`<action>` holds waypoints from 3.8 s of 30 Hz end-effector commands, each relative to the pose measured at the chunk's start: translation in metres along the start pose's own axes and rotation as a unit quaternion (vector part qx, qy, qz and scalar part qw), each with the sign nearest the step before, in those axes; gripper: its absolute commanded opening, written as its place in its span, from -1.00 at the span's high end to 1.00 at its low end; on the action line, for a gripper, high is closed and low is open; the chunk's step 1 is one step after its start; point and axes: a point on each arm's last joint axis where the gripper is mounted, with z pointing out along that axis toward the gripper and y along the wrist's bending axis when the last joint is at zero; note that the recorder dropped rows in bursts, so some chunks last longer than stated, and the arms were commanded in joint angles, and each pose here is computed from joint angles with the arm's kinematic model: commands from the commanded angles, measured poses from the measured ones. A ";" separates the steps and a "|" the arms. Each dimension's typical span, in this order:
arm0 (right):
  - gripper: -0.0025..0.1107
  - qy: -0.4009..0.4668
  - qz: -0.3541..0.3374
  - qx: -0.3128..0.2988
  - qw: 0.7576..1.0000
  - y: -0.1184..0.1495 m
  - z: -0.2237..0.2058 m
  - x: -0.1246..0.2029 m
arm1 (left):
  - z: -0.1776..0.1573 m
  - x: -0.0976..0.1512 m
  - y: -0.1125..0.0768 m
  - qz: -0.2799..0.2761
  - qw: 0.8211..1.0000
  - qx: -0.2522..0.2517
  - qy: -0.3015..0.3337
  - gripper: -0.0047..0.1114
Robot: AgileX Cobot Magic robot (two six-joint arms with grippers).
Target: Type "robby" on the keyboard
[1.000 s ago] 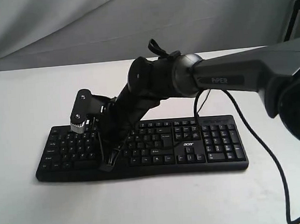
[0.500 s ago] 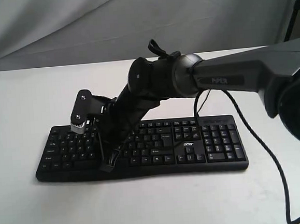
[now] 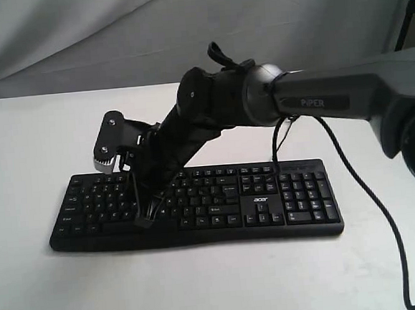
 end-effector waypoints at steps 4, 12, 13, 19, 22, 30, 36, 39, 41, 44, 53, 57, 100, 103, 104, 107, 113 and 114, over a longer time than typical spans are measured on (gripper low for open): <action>0.96 -0.008 -0.017 0.035 0.999 -0.007 -0.006 -0.004 | 0.000 0.001 0.000 0.001 1.000 0.002 -0.003 0.92; 0.96 -0.006 -0.007 0.048 0.999 -0.019 -0.010 0.004 | 0.000 0.001 0.000 0.001 1.000 0.002 -0.003 0.92; 0.96 -0.006 -0.004 0.048 0.999 -0.019 -0.010 0.006 | 0.000 0.001 0.000 0.001 1.000 0.002 -0.003 0.92; 0.96 -0.004 0.013 0.017 1.000 -0.034 -0.004 0.006 | 0.000 0.001 0.000 0.001 1.000 0.002 -0.003 0.92; 0.96 0.008 0.017 0.006 1.000 -0.037 0.004 0.007 | 0.000 0.001 0.000 0.001 1.000 0.002 -0.003 0.92; 0.96 0.018 0.022 -0.006 1.000 -0.037 0.010 0.012 | 0.000 0.001 0.000 0.001 1.000 0.002 -0.003 0.92; 0.96 0.018 0.022 -0.007 1.000 -0.037 0.010 0.012 | 0.000 0.001 0.000 0.001 1.000 0.002 -0.003 0.92; 0.96 0.018 0.022 -0.007 1.000 -0.037 0.010 0.012 | 0.000 0.001 0.000 0.001 1.000 0.002 -0.003 0.92; 0.96 0.018 0.022 -0.008 1.000 -0.037 0.010 0.012 | 0.000 0.001 0.000 0.001 1.000 0.002 -0.003 0.92; 0.96 0.019 0.022 -0.008 1.000 -0.037 0.012 0.013 | 0.000 0.001 0.000 0.001 1.000 0.002 -0.003 0.92; 0.96 0.022 0.023 -0.008 0.999 -0.037 0.015 0.015 | 0.000 0.001 0.000 0.001 1.000 0.002 -0.003 0.92; 0.96 0.022 0.023 -0.008 0.999 -0.037 0.016 0.016 | 0.000 0.001 0.000 0.001 1.000 0.002 -0.003 0.92; 0.96 -0.334 -0.075 0.284 0.896 0.156 -0.303 -0.057 | 0.000 0.001 0.000 0.001 1.000 0.002 -0.003 0.92; 0.96 -0.364 -0.073 0.321 0.871 0.171 -0.301 -0.036 | 0.000 0.001 0.000 0.001 1.000 0.002 -0.003 0.92; 0.96 -0.366 -0.071 0.327 0.868 0.174 -0.299 -0.029 | 0.000 0.001 0.000 0.001 1.000 0.002 -0.003 0.92; 0.96 -0.380 -0.041 0.350 0.855 0.177 -0.298 -0.009 | 0.000 0.001 0.000 0.001 1.000 0.002 -0.003 0.92; 0.96 -0.384 -0.031 0.361 0.849 0.184 -0.298 0.011 | 0.000 0.001 0.000 0.001 1.000 0.002 -0.003 0.92; 0.96 -0.387 -0.031 0.362 0.847 0.185 -0.301 0.012 | 0.000 0.001 0.000 0.001 1.000 0.002 -0.003 0.92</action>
